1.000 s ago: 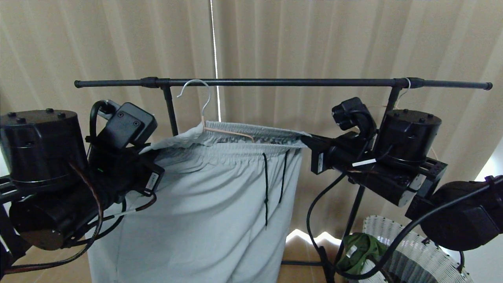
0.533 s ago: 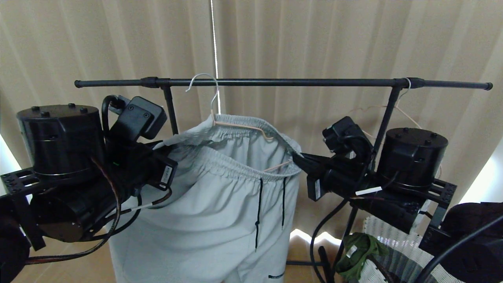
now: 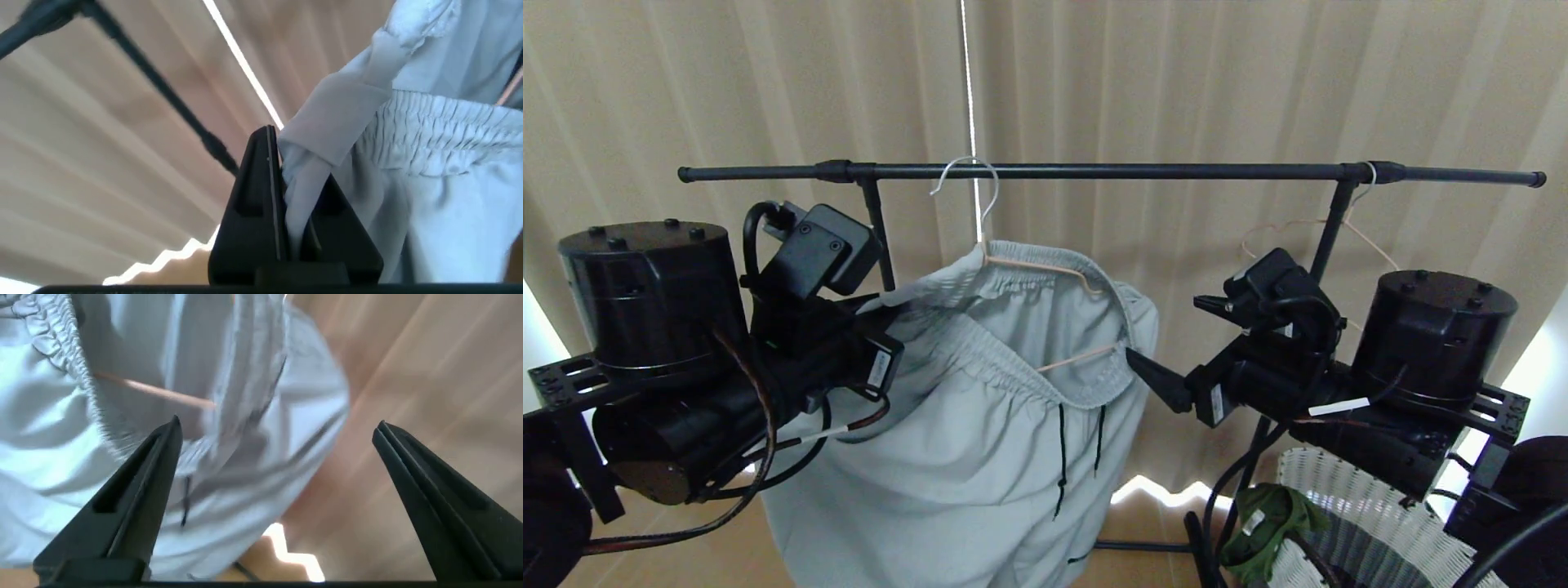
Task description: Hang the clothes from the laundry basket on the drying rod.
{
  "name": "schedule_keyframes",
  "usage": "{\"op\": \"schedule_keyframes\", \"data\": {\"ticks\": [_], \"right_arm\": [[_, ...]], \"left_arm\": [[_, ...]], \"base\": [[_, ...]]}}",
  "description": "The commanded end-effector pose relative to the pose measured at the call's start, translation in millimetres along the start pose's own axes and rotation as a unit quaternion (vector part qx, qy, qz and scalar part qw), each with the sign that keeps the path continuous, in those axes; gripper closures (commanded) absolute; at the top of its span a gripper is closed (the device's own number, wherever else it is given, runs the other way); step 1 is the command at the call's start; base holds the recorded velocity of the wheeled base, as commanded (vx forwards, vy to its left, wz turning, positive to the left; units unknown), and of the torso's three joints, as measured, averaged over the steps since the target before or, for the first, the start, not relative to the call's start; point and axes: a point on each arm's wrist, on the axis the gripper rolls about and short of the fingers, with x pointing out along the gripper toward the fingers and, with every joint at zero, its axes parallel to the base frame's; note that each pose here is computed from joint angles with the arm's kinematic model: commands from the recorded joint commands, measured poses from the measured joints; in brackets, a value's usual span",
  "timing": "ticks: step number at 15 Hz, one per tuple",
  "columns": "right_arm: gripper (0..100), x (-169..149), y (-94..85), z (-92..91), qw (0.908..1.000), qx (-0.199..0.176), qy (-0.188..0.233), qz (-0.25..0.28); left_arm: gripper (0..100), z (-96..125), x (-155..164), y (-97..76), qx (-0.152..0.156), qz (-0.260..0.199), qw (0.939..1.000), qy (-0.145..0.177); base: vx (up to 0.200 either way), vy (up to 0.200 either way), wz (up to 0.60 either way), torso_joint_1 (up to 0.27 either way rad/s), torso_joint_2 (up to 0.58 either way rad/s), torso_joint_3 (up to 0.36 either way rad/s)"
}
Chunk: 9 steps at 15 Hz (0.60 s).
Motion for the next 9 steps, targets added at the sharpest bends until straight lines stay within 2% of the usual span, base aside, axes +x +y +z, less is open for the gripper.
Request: {"op": "schedule_keyframes", "data": {"ticks": [1,3,5,6,7,9], "right_arm": [[0,-4,-7.3,4.4,0.9995,-0.025,-0.012,-0.012],[0,-3,-8.5,9.2,0.9983,-0.045,-0.033,-0.014],[0,3,-8.9,11.5,0.9952,-0.09,-0.038,-0.009],[0,3,-8.9,11.5,0.995,-0.092,-0.038,-0.009],[0,13,-9.4,14.6,0.9926,-0.113,-0.042,-0.012],[0,23,-9.7,17.2,0.9911,-0.124,-0.046,-0.013]], "left_arm": [[100,0,-1,-7.4,0.009,-0.021,0.9997,-0.005],[100,-1,2,-10.8,0.019,-0.026,0.9995,-0.003],[100,3,2,-20.8,0.029,-0.042,0.9984,-0.023],[100,3,2,-21.1,0.029,-0.044,0.9983,-0.024],[100,6,-1,-28.1,0.043,-0.06,0.9966,-0.036],[100,8,-2,-33.3,0.057,-0.075,0.9947,-0.042]], "base": [[0.0,0.0,0.0,0.0,0.0,0.0],[0.0,0.0,0.0,0.0,0.0,0.0],[0.0,0.0,0.0,0.0,0.0,0.0],[0.0,0.0,0.0,0.0,0.0,0.0],[0.0,0.0,0.0,0.0,0.0,0.0],[0.0,0.0,0.0,0.0,0.0,0.0]]}}
